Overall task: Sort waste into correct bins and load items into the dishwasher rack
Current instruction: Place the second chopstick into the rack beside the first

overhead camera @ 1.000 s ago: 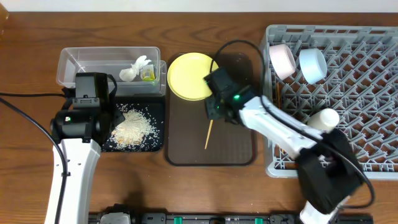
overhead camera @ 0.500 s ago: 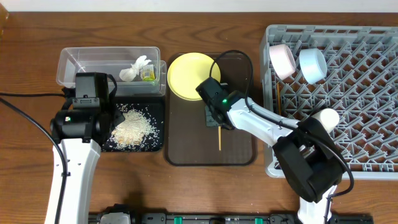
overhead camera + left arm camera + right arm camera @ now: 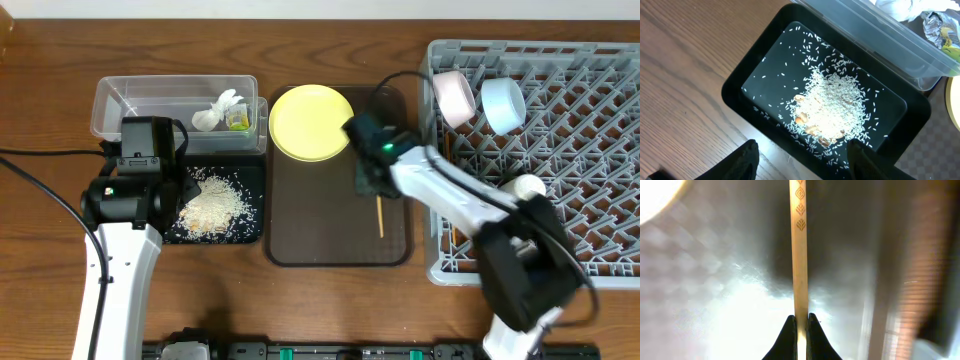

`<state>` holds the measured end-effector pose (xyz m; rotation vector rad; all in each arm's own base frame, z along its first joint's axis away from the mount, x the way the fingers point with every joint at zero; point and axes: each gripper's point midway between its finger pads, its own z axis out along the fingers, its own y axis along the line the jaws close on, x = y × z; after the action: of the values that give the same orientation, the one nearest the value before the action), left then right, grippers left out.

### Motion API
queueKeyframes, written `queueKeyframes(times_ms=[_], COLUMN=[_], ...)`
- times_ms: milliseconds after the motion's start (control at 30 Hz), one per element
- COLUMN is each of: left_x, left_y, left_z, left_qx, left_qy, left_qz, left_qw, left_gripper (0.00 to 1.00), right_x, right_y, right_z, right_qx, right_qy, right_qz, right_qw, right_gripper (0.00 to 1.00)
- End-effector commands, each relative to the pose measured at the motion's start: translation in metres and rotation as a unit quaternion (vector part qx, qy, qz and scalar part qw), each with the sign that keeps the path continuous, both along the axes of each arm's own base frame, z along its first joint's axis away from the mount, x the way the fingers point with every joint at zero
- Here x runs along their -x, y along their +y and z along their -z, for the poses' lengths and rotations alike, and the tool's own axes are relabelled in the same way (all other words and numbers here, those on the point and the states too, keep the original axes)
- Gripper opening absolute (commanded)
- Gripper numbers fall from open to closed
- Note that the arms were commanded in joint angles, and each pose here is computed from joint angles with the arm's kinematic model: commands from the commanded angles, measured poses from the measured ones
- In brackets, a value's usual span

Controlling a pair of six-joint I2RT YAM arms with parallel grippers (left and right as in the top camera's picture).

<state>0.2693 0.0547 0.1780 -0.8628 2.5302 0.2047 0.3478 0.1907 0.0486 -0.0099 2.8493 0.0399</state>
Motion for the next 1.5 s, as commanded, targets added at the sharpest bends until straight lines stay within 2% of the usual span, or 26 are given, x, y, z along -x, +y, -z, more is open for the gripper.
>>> queueKeyframes(times_ms=[0, 133, 233, 467, 700, 767, 833, 900, 967, 1100, 1200, 1333, 1467], left_x=[0.000, 0.000, 0.000, 0.000, 0.000, 0.000, 0.000, 0.000, 0.000, 0.000, 0.000, 0.000, 0.000], left_y=[0.002, 0.002, 0.002, 0.002, 0.002, 0.002, 0.002, 0.002, 0.002, 0.002, 0.002, 0.002, 0.002], left_z=[-0.002, -0.002, -0.002, -0.002, -0.002, -0.002, -0.002, -0.002, -0.002, -0.002, -0.002, -0.002, -0.002], left_qx=[0.002, 0.002, 0.002, 0.002, 0.002, 0.002, 0.002, 0.002, 0.002, 0.002, 0.002, 0.002, 0.002], left_qy=[-0.004, -0.004, -0.004, -0.004, -0.004, -0.004, -0.004, -0.004, -0.004, -0.004, -0.004, -0.004, -0.004], left_qz=[-0.010, -0.010, -0.010, -0.010, -0.010, -0.010, -0.010, -0.010, -0.010, -0.010, -0.010, -0.010, -0.010], left_qw=[1.000, 1.000, 1.000, 1.000, 1.000, 1.000, 1.000, 1.000, 1.000, 1.000, 1.000, 1.000, 1.000], left_gripper=[0.59, 0.59, 0.59, 0.59, 0.59, 0.59, 0.59, 0.59, 0.59, 0.59, 0.59, 0.59, 0.59], right_x=[-0.010, -0.007, -0.006, 0.008, 0.013, 0.013, 0.011, 0.007, 0.000, -0.018, -0.034, -0.048, -0.059], right_y=[-0.013, -0.043, -0.071, -0.116, -0.125, -0.125, -0.125, -0.124, -0.122, -0.114, -0.085, -0.025, 0.011], right_z=[-0.065, -0.107, -0.116, -0.086, -0.066, -0.063, -0.063, -0.065, -0.068, -0.077, -0.091, -0.120, -0.138], right_qx=[-0.016, -0.017, -0.007, 0.020, 0.023, 0.023, 0.022, 0.019, 0.015, -0.002, -0.058, -0.162, -0.176], right_qy=[-0.070, -0.105, -0.107, -0.043, -0.033, -0.032, -0.036, -0.046, -0.062, -0.102, -0.140, -0.198, -0.253], right_qz=[-0.048, -0.040, -0.015, 0.021, 0.031, 0.031, 0.032, 0.032, 0.032, 0.029, -0.018, -0.095, -0.131], right_qw=[0.996, 0.993, 0.994, 0.999, 0.999, 0.999, 0.999, 0.998, 0.997, 0.994, 0.988, 0.962, 0.942], right_gripper=[0.01, 0.01, 0.01, 0.01, 0.01, 0.05, 0.14, 0.23, 0.27, 0.29, 0.31, 0.34, 0.38])
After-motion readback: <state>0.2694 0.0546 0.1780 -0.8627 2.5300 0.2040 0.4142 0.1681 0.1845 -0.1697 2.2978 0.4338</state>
